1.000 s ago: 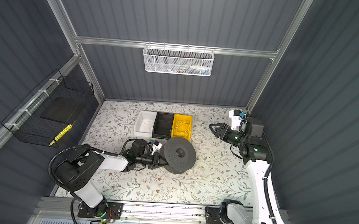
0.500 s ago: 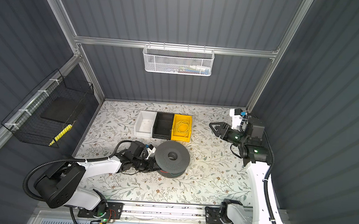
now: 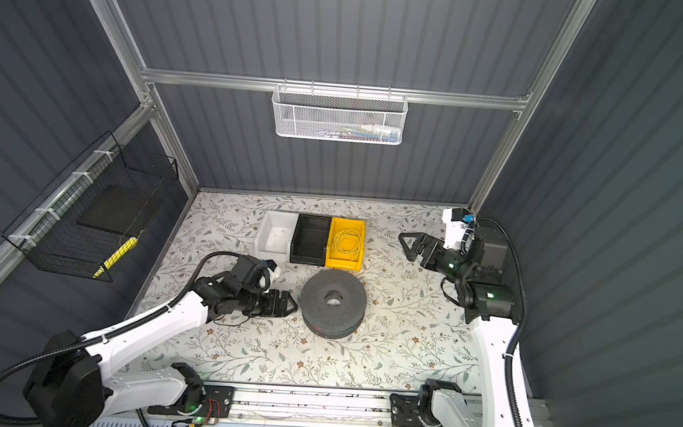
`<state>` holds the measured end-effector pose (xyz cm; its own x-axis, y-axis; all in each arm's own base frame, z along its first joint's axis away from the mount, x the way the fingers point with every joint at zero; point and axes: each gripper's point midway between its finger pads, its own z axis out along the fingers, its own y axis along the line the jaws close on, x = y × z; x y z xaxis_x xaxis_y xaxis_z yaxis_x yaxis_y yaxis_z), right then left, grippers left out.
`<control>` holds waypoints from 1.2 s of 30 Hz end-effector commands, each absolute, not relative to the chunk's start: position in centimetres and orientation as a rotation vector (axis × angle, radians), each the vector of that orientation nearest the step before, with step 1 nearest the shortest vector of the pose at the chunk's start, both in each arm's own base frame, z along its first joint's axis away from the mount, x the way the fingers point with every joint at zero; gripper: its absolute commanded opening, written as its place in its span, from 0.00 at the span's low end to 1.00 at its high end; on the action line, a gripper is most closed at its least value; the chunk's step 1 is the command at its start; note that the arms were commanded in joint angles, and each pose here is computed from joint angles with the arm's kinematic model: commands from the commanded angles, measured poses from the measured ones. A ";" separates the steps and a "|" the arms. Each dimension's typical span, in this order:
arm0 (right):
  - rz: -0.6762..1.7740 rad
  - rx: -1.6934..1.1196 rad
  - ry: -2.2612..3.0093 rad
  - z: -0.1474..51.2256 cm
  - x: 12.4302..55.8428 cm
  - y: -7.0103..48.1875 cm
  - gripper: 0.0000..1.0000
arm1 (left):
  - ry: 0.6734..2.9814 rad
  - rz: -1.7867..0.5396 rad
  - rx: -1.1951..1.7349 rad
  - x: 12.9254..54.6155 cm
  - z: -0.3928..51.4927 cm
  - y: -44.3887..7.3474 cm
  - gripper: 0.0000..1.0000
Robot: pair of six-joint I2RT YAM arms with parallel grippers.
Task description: Wrap the cables
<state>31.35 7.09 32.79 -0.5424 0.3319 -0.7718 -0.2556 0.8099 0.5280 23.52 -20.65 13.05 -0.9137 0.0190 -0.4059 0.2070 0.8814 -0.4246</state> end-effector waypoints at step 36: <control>0.099 0.100 1.769 12.3 37.8 -2.6 0.99 | 1.999 0.175 -0.058 41.5 6.2 0.1 1.00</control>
